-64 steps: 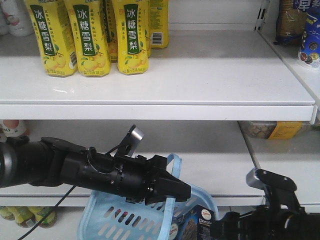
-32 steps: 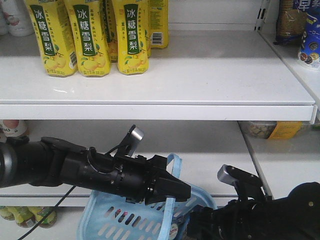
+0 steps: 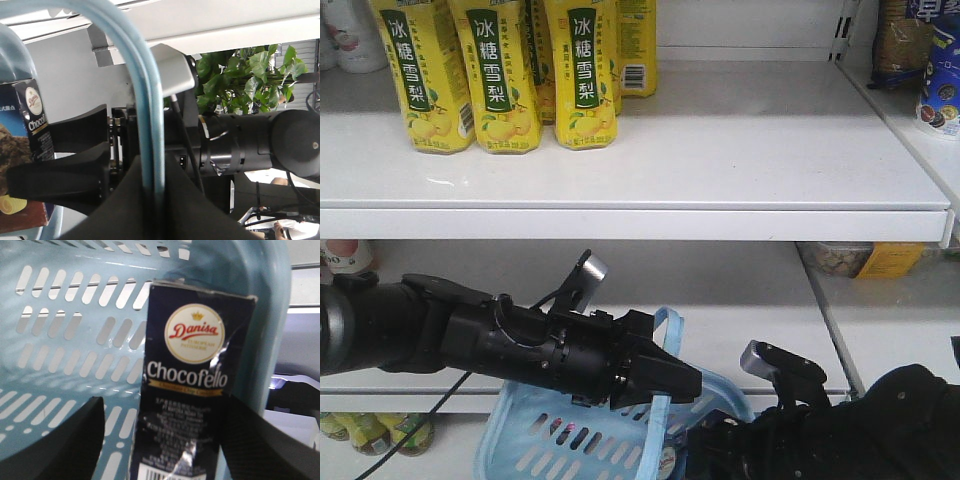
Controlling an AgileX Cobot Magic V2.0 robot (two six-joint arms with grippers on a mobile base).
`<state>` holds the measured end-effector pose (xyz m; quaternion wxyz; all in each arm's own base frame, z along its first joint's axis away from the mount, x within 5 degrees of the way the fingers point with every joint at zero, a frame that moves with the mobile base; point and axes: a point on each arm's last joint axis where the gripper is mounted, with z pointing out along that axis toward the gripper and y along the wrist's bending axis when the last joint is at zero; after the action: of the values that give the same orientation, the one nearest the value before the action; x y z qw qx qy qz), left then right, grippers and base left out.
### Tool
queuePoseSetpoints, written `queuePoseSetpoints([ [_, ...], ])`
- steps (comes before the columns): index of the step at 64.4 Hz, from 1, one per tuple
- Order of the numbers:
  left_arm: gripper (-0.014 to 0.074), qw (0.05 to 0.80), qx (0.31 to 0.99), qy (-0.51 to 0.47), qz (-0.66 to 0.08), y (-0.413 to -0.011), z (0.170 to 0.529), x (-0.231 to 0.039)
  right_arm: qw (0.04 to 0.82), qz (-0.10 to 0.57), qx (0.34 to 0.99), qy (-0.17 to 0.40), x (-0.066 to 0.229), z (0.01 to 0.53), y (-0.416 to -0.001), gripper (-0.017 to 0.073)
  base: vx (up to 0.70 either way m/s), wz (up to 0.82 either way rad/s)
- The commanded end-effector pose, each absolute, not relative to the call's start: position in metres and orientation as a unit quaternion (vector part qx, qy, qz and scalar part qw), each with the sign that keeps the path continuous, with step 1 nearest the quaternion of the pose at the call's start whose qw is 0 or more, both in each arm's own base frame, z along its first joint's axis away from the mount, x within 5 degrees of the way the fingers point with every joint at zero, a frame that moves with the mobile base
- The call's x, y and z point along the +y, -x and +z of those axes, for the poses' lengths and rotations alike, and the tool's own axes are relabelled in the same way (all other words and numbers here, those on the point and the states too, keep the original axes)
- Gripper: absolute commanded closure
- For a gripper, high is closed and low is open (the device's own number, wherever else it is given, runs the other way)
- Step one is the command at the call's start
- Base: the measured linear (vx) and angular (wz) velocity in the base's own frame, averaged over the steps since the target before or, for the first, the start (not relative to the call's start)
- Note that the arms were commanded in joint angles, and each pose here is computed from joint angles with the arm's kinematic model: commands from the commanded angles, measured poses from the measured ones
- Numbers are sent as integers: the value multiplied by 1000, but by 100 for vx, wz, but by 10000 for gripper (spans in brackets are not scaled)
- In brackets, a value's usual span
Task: Left arm holds basket, right arm returns cookies
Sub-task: 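Reach the right gripper down into the basket toward the Chocofello box, then grasp the Chocofello box with the right gripper and lift it out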
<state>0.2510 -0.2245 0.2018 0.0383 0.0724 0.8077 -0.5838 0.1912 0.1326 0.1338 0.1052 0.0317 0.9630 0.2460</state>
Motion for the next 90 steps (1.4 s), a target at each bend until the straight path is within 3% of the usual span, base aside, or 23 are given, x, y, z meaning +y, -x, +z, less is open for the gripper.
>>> queuePoseSetpoints([
  [1,600,73,776,-86,-621,-252,230,-226,124,264,956,-30,137,140,-198,85,0,0],
  [23,600,73,776,-86,-621,-252,230,-226,98,267,959,-22,142,119,-201,137,0,0],
  [48,600,73,776,-86,-621,-252,230,-226,111,260,959,-20,141,119,-203,361,0,0],
  [75,600,73,776,-86,-621,-252,230,-226,225,285,932,-13,132,176,-200,363,0,0],
  [90,600,73,776,-86,-621,-252,230,-226,268,284,920,19,124,205,-187,361,0,0],
])
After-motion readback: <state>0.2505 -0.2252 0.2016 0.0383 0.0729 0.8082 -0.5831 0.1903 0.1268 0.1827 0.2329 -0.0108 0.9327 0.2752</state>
